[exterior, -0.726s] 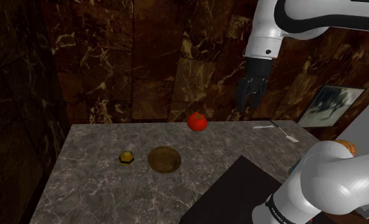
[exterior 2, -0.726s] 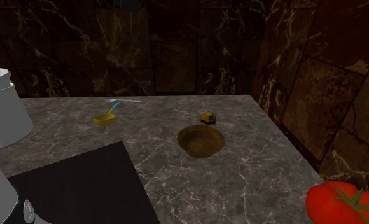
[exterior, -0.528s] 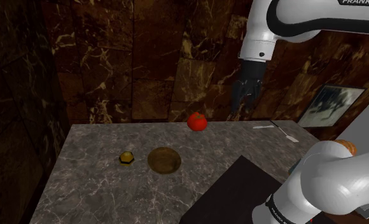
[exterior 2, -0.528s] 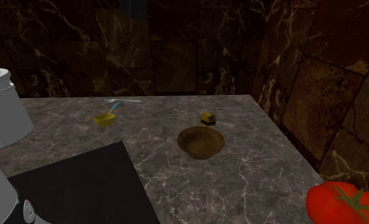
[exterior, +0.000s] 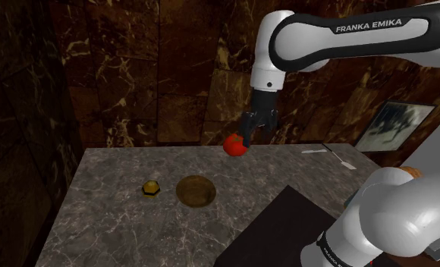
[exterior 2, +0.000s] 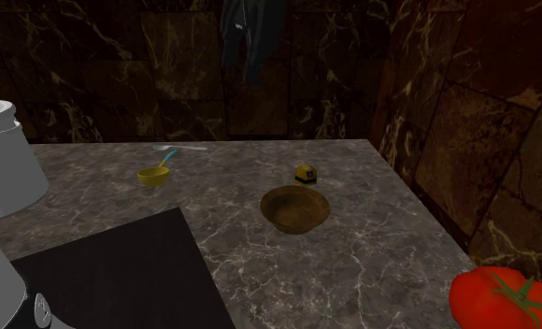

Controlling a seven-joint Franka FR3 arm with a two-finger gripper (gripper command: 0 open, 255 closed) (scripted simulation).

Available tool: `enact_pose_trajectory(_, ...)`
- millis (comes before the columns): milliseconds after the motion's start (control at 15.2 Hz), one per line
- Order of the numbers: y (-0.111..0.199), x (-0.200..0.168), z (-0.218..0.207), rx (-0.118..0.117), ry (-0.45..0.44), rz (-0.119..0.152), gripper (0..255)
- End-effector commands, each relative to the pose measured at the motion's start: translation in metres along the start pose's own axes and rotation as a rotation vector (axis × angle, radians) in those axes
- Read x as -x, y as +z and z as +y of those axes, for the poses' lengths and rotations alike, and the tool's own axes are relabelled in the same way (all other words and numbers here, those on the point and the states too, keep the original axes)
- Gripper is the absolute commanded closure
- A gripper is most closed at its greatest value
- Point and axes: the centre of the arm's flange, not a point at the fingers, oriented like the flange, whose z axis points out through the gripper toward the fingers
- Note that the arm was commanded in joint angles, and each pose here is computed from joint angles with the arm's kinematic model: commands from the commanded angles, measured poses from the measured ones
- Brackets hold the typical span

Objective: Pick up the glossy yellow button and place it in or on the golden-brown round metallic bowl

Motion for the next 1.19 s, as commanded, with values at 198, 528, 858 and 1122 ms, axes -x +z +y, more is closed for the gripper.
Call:
enact_pose_trajectory(198,0.037,-0.046,-0.034,0.013,-0.007,0.005,0)
enact_pose_trajectory(528,0.073,-0.093,-0.064,0.026,-0.014,0.009,0)
enact_pose_trajectory(858,0.109,-0.141,-0.095,0.039,-0.021,0.013,0)
enact_pose_trajectory(1122,0.138,-0.178,-0.119,0.05,-0.026,0.016,0)
